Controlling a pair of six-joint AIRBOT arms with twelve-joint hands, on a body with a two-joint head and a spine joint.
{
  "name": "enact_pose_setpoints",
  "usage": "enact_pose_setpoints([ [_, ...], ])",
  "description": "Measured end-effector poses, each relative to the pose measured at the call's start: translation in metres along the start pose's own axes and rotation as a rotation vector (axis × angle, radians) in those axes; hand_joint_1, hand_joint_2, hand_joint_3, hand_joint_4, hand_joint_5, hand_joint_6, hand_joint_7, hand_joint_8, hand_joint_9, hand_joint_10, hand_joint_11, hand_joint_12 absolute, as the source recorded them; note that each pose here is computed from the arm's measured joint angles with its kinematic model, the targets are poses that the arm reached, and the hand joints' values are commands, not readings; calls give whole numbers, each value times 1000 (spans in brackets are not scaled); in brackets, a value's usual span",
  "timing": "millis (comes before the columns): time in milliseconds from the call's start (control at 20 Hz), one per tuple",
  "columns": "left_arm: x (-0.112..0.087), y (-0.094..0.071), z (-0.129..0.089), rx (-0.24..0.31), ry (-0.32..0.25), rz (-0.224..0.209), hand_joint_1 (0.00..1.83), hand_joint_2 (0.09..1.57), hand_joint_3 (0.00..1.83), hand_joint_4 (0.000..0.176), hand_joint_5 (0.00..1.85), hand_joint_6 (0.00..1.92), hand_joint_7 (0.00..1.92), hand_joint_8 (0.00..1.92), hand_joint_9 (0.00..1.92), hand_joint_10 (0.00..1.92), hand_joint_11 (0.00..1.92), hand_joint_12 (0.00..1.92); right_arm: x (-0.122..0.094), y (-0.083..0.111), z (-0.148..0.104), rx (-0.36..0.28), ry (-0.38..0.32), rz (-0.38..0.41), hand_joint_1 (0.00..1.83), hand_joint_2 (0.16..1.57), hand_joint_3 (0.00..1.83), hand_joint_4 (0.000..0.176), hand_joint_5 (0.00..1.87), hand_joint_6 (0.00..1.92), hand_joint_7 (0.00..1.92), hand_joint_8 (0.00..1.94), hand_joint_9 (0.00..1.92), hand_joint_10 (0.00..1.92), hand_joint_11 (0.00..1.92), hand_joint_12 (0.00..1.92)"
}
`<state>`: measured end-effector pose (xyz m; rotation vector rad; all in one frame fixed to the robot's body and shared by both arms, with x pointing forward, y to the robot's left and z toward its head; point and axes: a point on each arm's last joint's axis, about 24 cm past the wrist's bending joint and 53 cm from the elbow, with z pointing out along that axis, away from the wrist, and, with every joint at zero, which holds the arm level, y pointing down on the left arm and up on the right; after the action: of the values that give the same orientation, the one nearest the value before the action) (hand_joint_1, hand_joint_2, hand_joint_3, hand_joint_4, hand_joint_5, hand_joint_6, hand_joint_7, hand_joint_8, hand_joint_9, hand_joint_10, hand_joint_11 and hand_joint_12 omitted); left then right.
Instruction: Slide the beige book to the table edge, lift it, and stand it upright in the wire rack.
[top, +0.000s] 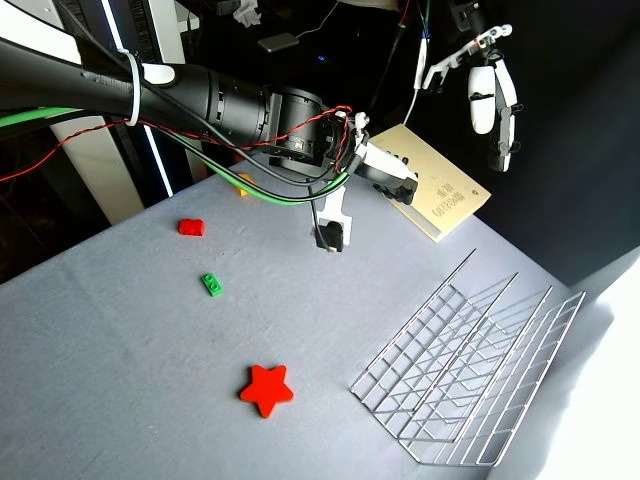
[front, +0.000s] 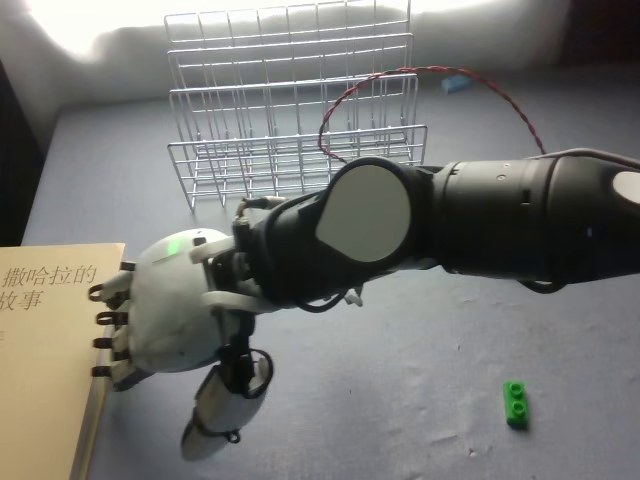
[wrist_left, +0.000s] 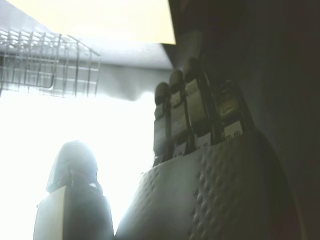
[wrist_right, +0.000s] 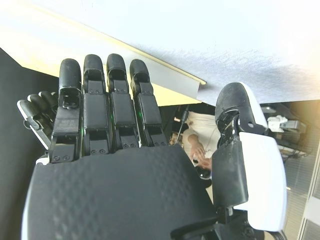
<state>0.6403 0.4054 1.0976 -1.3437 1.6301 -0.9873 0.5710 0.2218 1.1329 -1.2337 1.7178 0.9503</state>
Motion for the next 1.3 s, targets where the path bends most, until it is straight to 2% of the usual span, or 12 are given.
enact_pose_setpoints([
  [350,0,0,0,0,-1,0,161,1140,1,0,321,3,336,3,341,1,0,894,8,-20,-22,41,1,10,94,1129,0,0,318,5,333,4,329,4,0,875],
  [600,0,0,0,0,0,1,161,1140,1,0,322,2,336,2,341,1,0,894,7,-24,-24,50,-4,-6,94,1129,0,0,319,4,334,4,330,3,0,876],
  [750,0,0,0,-1,0,1,161,1140,1,0,322,2,336,2,341,1,0,893,7,-34,-28,73,-9,-2,94,1129,0,0,319,3,334,3,330,3,0,876],
  [850,-1,2,0,-9,-3,21,161,1140,1,0,322,2,336,2,341,1,0,893,7,-41,-32,87,-9,-9,94,1129,0,0,319,3,334,3,330,3,0,876],
  [900,-2,5,0,-23,-5,79,161,1140,1,0,322,2,336,2,341,1,0,893,7,-45,-33,98,-13,-8,94,1129,0,0,319,3,334,3,330,3,0,876],
  [950,-2,9,0,-31,-6,118,161,1140,1,0,322,2,336,2,341,1,0,893,6,-47,-32,102,-13,-8,94,1129,0,0,319,3,334,3,330,3,0,876],
  [1000,-4,16,1,-51,-11,137,161,1140,1,0,322,2,336,2,341,1,0,893,5,-50,-31,108,-15,-11,94,1129,0,0,319,3,334,3,330,3,0,876],
  [1150,-3,33,6,-86,-9,138,161,1140,1,0,322,2,336,2,341,1,0,893,4,-51,-26,110,-15,-13,94,1129,0,0,319,3,334,2,330,2,0,876],
  [1300,-15,32,12,-75,-36,129,161,1140,1,0,322,1,337,1,341,1,0,893,3,-50,-23,107,-15,-14,94,1129,0,0,319,2,335,2,330,2,0,876],
])
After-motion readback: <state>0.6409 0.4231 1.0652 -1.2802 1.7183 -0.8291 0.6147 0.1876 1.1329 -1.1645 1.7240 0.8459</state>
